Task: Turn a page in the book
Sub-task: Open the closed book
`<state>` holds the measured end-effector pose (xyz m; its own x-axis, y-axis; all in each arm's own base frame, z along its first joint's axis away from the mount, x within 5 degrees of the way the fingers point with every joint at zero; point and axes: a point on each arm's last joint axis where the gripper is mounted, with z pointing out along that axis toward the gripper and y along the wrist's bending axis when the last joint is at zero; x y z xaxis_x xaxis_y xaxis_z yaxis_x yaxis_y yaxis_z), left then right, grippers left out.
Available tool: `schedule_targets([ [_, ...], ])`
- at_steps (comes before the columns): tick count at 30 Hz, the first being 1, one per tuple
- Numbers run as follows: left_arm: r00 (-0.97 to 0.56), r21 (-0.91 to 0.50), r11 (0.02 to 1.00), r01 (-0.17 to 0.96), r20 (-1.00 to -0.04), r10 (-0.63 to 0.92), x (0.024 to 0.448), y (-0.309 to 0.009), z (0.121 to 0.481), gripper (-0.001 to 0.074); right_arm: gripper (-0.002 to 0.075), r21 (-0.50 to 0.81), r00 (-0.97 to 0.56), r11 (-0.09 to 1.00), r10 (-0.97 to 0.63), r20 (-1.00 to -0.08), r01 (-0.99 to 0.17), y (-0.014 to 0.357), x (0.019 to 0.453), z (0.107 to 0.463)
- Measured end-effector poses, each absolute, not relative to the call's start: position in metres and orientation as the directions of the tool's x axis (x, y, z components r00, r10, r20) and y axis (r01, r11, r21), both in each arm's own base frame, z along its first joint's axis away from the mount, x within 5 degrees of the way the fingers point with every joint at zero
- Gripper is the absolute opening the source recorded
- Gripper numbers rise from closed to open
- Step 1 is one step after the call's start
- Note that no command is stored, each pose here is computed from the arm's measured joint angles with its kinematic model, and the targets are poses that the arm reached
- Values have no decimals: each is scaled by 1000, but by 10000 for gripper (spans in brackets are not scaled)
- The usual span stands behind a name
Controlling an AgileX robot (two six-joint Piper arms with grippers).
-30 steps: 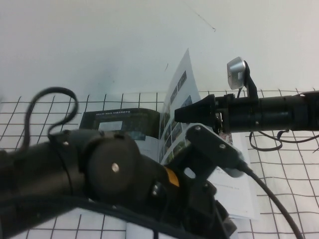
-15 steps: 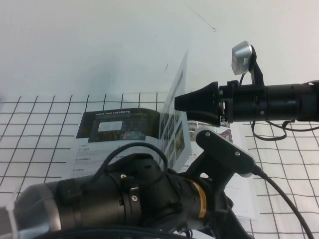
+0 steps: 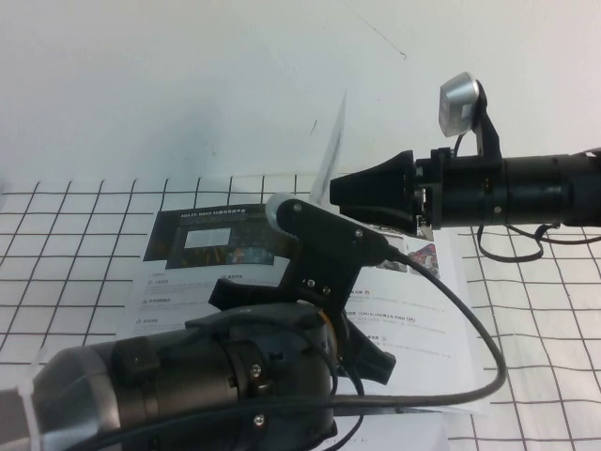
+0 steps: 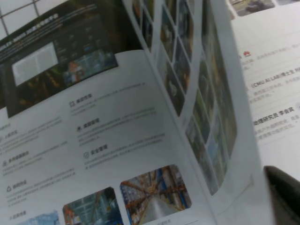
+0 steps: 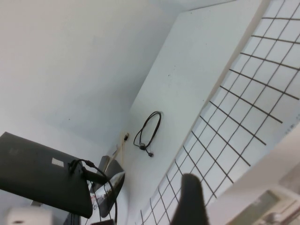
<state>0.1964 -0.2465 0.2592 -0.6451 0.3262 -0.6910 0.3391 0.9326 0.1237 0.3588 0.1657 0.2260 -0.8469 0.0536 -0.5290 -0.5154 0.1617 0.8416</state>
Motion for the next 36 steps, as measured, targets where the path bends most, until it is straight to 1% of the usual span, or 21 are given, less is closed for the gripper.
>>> schedule_targets([
  [6, -675, 103, 958, 269, -689, 264, 199, -242, 259, -2, 507, 799, -803, 152, 53, -594, -582, 164, 349, 255],
  [8, -684, 77, 965, 252, -691, 234, 203, -240, 259, -2, 489, 775, -779, 151, 44, -625, -613, 163, 344, 265],
  [9, -688, 63, 968, 242, -693, 217, 206, -238, 259, -2, 466, 761, -766, 151, 33, -642, -631, 162, 342, 269],
  [11, -699, 36, 974, 224, -690, 186, 213, -235, 257, -2, 402, 737, -744, 153, 8, -668, -659, 162, 338, 273],
  [14, -730, 14, 983, 181, -668, 143, 227, -225, 251, -2, 244, 703, -717, 165, -44, -696, -692, 161, 335, 275],
  [17, -768, 32, 987, 156, -625, 142, 238, -217, 240, -2, 88, 676, -701, 196, -110, -705, -710, 160, 334, 270],
  [19, -786, 43, 988, 151, -601, 146, 242, -213, 235, -2, 42, 660, -699, 239, -167, -695, -712, 159, 333, 264],
  [21, -799, 47, 988, 144, -583, 144, 246, -209, 232, -2, 20, 632, -703, 312, -242, -669, -709, 155, 333, 254],
  [24, -809, 31, 990, 139, -573, 131, 250, -208, 227, -2, 8, 558, -708, 441, -359, -609, -703, 151, 333, 237],
  [27, -815, 12, 991, 135, -568, 118, 255, -208, 222, -2, 4, 485, -721, 541, -429, -544, -687, 148, 331, 220],
  [30, -825, 1, 992, 125, -555, 105, 259, -208, 215, -2, 3, 445, -719, 569, -492, -490, -692, 152, 330, 202],
  [36, -861, 14, 996, 83, -502, 79, 268, -204, 194, -2, 2, 434, -739, 598, -542, -399, -673, 165, 334, 159],
])
